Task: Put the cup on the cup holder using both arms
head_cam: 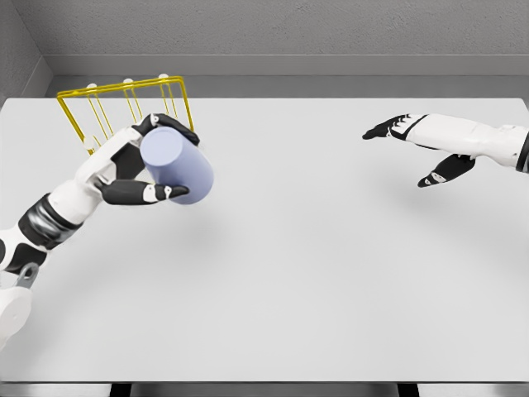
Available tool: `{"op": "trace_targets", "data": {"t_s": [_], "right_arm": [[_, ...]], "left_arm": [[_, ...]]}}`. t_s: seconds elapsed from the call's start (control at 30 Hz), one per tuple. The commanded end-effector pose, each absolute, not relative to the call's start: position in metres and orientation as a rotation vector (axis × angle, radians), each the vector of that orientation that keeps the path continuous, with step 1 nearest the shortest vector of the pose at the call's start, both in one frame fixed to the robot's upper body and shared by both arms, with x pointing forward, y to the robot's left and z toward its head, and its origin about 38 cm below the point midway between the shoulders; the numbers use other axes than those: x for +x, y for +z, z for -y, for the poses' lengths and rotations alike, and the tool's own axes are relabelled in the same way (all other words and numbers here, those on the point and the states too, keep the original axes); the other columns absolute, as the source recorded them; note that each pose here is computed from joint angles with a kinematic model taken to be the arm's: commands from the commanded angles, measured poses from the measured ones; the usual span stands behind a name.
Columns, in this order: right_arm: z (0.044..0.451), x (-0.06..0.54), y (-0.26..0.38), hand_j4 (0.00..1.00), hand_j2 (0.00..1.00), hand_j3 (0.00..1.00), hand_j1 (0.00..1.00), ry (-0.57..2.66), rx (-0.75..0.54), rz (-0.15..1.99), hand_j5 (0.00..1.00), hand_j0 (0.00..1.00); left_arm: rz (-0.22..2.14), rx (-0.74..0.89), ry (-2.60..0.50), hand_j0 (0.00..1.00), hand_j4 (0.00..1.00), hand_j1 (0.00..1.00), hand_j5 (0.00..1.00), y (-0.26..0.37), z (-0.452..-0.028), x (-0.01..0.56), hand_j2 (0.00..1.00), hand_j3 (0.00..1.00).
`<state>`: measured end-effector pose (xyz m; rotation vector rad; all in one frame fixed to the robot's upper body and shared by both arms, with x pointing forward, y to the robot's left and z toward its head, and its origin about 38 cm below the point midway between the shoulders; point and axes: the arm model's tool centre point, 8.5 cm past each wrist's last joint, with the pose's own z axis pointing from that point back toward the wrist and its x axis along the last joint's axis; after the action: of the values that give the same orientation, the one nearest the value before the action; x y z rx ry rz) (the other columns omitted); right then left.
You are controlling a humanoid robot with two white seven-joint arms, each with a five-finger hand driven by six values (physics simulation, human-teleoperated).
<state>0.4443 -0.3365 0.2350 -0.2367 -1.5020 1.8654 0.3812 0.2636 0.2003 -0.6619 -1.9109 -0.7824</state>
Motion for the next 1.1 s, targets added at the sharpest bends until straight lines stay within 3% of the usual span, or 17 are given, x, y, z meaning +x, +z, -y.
{"op": "trace_targets", "data": {"t_s": [0.0,0.27,1.07], "right_arm": [[0.337,0.444,0.236,1.0,1.0,1.0,1.0,1.857,-0.235,1.506,1.0,1.0],[0.336,0.445,0.236,1.0,1.0,1.0,1.0,1.858,-0.233,1.506,1.0,1.0],[0.337,0.444,0.236,1.0,1.0,1.0,1.0,1.858,-0.234,1.505,1.0,1.0]], "left_arm": [[1.909,-0.666,-0.762,0.35,0.35,0.35,0.35,0.21,-0.28,0.381,0.35,0.35],[1.94,-0.627,-0.784,0.35,0.35,0.35,0.35,0.238,-0.296,0.396,0.35,0.35],[1.852,-0.476,-0.684,0.35,0.35,0.35,0.35,0.238,-0.341,0.445,0.35,0.35]]}}
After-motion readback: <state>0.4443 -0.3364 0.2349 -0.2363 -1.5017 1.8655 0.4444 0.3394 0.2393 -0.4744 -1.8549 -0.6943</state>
